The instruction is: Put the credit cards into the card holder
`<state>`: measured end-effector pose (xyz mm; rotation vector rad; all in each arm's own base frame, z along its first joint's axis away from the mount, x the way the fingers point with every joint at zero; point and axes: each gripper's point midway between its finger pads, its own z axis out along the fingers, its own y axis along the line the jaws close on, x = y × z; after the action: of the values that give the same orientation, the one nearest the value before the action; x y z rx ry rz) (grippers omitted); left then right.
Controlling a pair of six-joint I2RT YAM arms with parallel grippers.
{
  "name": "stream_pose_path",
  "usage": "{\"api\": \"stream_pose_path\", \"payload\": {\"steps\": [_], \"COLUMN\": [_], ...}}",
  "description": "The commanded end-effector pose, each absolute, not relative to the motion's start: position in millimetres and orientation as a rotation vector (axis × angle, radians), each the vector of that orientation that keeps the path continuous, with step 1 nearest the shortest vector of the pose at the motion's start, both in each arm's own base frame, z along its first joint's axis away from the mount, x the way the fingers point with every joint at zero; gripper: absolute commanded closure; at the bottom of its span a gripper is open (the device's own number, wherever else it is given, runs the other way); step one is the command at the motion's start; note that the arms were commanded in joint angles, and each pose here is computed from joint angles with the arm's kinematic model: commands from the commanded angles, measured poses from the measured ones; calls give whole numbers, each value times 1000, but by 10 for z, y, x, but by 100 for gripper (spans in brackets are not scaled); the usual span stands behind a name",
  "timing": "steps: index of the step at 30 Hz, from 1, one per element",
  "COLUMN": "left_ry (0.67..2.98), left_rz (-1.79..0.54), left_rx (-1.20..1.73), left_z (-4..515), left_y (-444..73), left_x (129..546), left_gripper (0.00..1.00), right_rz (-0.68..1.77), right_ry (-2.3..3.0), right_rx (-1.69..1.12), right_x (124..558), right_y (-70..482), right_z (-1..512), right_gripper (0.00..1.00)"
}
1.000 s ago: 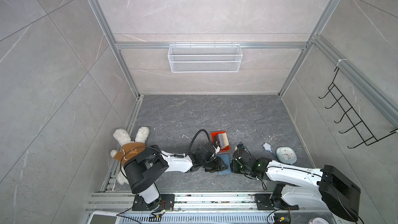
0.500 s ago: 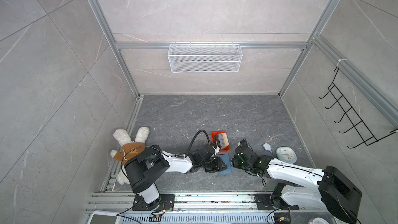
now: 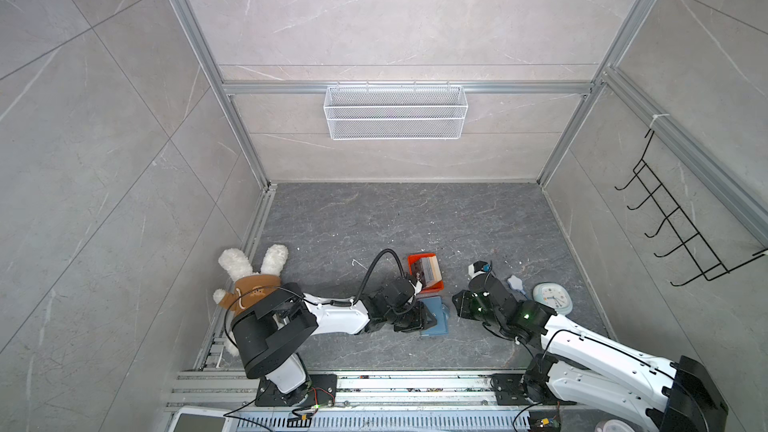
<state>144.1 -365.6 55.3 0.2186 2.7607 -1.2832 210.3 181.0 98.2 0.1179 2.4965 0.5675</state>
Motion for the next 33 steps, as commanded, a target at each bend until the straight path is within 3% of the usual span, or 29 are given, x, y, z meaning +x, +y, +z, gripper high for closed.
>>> {"api": "stream_pose_path", "payload": {"steps": [1,5,8,17,28,33], "left_ry": [2690,2693,2682,2668,2742,2773], "left_rz": [-1243,-1111,-1065,-962,-958,-899], "left_rx": [272,275,292,284,308,266], "left_z": [770,751,767,824,621,475], "left_y": [-3655,-3495,-3433,-3329,-3461,-3464], "left_x": [1543,1610,1628,1696,1678,1696], "left_gripper": [66,66,67,66,75,70], "right_rz": [521,539,461,375,279,221], "right_ry": [2488,2432,2438,2550,2618,2629], "right_rx": [52,-39,60,4,18,29], "right_x": [2091,2112,2167,2191,2207,2206], "right_y": [1764,1830,1714,1812,1913,1946], "right_z": [1084,1261,1332,1237,1102,1056], "right_gripper": [69,53,55,62,70,70]}}
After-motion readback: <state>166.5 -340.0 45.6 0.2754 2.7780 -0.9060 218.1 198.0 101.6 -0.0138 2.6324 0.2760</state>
